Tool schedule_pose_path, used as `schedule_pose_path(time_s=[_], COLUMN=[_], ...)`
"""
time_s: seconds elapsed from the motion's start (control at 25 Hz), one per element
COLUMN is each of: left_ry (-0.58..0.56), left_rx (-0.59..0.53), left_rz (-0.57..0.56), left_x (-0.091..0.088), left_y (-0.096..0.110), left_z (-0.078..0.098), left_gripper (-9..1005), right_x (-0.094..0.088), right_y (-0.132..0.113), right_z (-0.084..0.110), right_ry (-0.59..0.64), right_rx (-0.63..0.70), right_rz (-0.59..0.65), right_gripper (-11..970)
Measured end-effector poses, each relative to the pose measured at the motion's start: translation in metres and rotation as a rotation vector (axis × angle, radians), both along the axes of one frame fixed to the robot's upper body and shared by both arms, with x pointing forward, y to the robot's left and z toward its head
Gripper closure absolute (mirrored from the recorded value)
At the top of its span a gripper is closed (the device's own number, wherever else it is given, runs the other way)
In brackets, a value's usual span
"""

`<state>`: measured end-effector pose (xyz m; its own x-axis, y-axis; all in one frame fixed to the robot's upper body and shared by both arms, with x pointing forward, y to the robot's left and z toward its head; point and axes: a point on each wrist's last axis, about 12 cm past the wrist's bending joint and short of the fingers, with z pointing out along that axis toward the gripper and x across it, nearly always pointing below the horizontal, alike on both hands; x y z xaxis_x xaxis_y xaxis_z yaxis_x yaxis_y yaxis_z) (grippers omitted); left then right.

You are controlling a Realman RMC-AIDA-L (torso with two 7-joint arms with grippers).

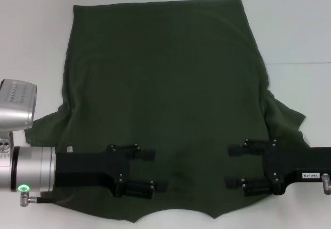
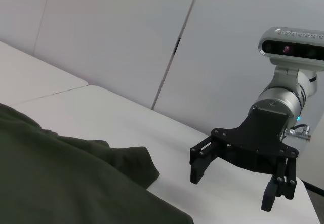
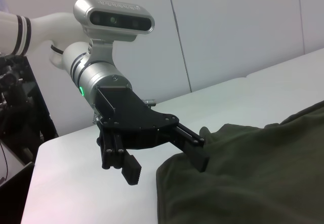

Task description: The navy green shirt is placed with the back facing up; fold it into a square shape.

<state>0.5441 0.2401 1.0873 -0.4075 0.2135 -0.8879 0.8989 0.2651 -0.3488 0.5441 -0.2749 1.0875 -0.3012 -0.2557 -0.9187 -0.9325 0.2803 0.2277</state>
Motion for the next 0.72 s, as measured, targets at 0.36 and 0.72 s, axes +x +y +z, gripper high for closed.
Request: schedule_pose_path(time_s=[0.36,0.72], left_ry=[-0.001,-0.002], left_rx=[0.0,0.001], left_rz=[-0.001,-0.002], left_x=[0.0003,0.0012], left_y=[-0.0001,-0.0003], left_z=[0.0002,0.0011], left_gripper=[56,68], right_x=[-0.0004,-0.0006], right_y=[0.001,0.001], right_z=[-0.0006,-0.0012], right_ry=[-0.003,-0.002], right_rx=[-0.002,-0.007], right_rz=[0.005,0.007], right_gripper=[75,76])
